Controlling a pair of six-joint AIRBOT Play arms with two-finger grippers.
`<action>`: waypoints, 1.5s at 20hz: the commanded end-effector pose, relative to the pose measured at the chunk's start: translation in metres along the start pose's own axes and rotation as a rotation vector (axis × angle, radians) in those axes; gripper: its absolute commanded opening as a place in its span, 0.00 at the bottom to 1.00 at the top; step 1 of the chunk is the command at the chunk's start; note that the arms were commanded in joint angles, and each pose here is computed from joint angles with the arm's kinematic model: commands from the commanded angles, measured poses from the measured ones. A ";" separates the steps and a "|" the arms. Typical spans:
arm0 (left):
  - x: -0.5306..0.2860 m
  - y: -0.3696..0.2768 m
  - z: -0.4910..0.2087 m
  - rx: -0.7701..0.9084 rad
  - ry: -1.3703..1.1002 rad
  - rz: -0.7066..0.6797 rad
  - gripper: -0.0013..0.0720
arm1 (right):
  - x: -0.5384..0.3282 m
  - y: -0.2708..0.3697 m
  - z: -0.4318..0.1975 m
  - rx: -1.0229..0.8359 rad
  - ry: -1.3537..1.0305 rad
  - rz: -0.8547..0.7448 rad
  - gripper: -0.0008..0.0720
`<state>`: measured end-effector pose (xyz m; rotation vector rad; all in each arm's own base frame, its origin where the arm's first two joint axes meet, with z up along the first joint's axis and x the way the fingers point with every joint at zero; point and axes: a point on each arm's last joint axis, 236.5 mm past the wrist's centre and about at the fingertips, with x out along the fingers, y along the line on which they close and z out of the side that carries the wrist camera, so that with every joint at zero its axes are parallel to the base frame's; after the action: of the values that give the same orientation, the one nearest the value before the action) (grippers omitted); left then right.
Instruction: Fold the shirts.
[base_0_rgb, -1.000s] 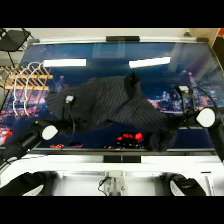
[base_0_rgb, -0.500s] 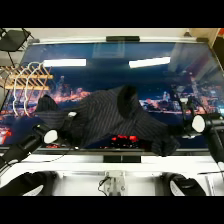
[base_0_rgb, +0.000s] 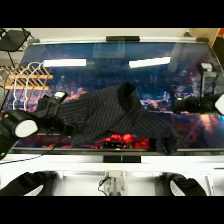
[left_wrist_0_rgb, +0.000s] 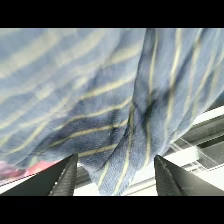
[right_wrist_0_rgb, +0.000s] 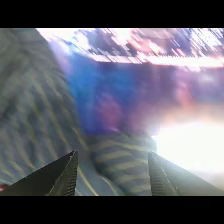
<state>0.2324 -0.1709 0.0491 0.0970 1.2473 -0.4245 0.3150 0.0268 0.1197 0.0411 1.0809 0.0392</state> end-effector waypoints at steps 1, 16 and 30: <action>-0.015 0.019 0.006 0.000 -0.022 0.085 0.81 | 0.008 0.016 0.016 0.028 0.008 0.060 0.76; 0.037 0.000 0.112 -0.213 -0.300 -0.092 0.73 | 0.204 0.158 0.109 0.317 0.057 0.492 0.76; -0.036 0.029 0.159 -0.172 -0.409 -0.049 0.73 | 0.095 0.181 0.105 -0.077 -0.055 0.497 0.14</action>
<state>0.3680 -0.2048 0.1109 -0.1736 0.8839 -0.3994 0.4724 0.2113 0.0389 0.3186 1.0723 0.4444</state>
